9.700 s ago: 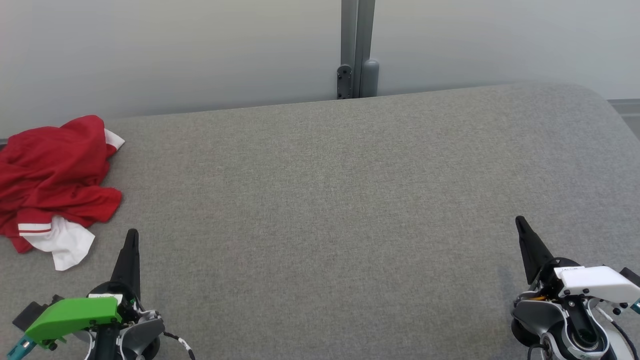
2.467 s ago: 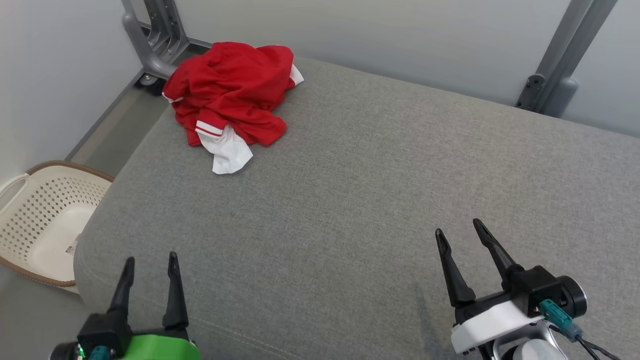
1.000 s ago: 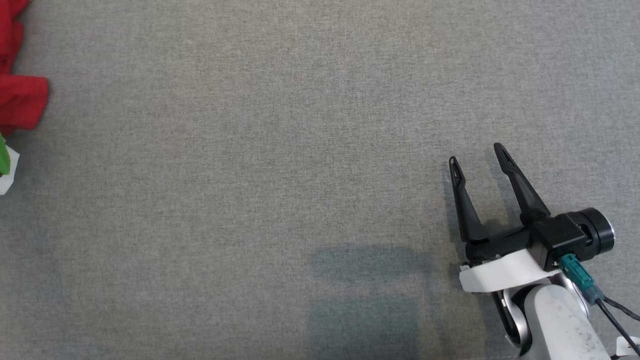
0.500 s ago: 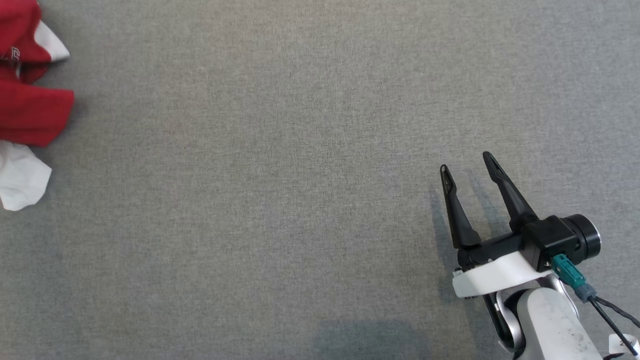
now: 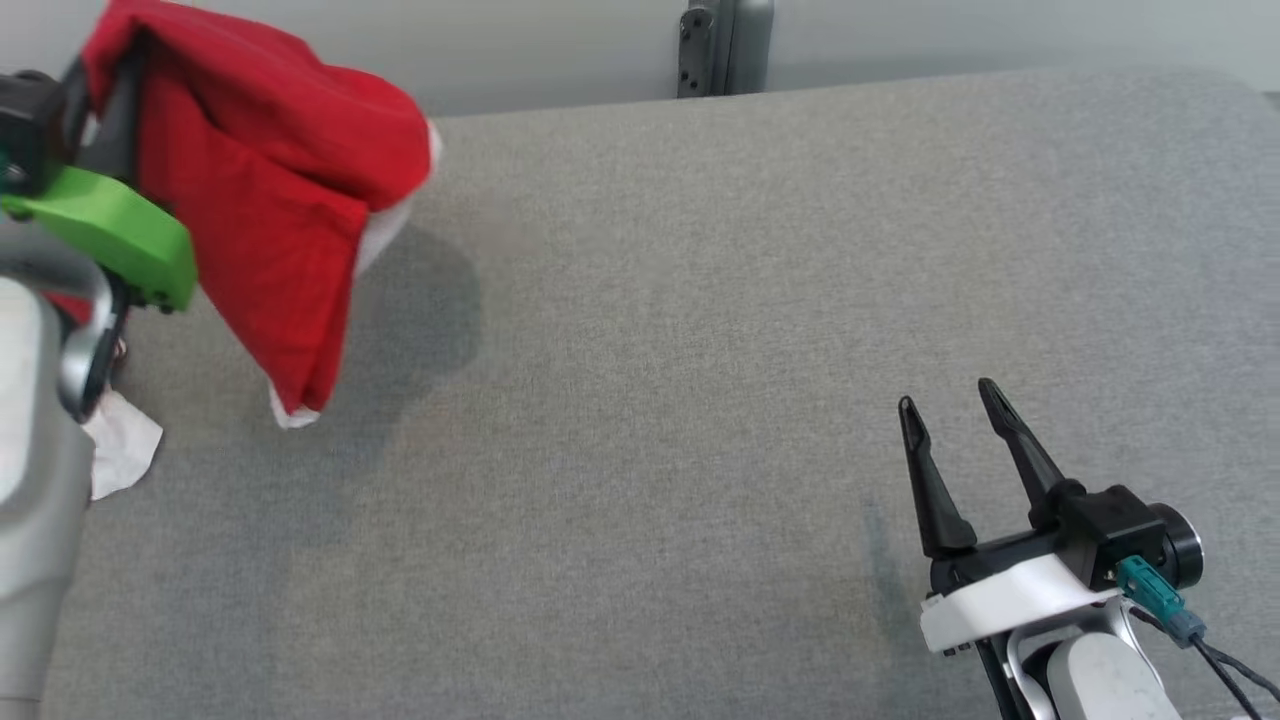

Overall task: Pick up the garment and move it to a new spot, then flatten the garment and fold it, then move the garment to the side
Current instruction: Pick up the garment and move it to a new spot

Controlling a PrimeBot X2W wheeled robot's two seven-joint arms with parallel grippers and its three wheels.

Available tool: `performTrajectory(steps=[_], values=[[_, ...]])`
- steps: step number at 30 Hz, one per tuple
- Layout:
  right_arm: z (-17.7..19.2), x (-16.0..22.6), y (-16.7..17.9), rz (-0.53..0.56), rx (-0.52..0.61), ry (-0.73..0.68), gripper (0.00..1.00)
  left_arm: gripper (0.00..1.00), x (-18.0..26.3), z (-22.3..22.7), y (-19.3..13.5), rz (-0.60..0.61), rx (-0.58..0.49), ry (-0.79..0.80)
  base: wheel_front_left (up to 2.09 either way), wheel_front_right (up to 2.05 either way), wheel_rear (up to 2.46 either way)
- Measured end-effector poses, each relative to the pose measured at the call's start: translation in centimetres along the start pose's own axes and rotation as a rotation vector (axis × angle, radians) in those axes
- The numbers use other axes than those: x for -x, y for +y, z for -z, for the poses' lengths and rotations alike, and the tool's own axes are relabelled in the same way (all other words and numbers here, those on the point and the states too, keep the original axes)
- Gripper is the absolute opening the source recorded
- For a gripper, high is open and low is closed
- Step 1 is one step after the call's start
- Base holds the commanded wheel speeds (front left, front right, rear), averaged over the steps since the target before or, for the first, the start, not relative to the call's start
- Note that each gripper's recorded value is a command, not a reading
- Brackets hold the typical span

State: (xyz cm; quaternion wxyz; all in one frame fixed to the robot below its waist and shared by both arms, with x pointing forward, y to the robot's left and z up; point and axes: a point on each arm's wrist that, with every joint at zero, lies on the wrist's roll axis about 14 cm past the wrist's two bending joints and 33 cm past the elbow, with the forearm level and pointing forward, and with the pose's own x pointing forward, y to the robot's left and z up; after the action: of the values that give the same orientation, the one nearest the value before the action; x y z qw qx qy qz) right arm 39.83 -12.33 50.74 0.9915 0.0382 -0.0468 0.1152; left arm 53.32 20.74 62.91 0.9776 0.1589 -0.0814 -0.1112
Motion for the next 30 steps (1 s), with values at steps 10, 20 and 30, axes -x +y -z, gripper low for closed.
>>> performTrajectory(steps=[10, 20, 30], values=[[-2.6, 4.1, -2.9, 0.116, 0.007, -0.058, 1.0, 0.0, 1.8, -2.8, -14.0, 0.264, 0.136, 0.019, 0.0, 0.0, 0.0], [-3.3, 5.9, -5.3, 0.209, -0.016, -0.075, 1.0, 0.0, 1.3, -1.0, -26.1, 0.414, 0.383, 0.099, 0.0, 0.0, 0.0], [-1.7, 6.1, -7.1, 0.272, -0.028, -0.02, 1.0, 0.48, 0.1, 4.3, -33.6, 0.507, 0.424, 0.19, 0.0, 0.0, 0.0]])
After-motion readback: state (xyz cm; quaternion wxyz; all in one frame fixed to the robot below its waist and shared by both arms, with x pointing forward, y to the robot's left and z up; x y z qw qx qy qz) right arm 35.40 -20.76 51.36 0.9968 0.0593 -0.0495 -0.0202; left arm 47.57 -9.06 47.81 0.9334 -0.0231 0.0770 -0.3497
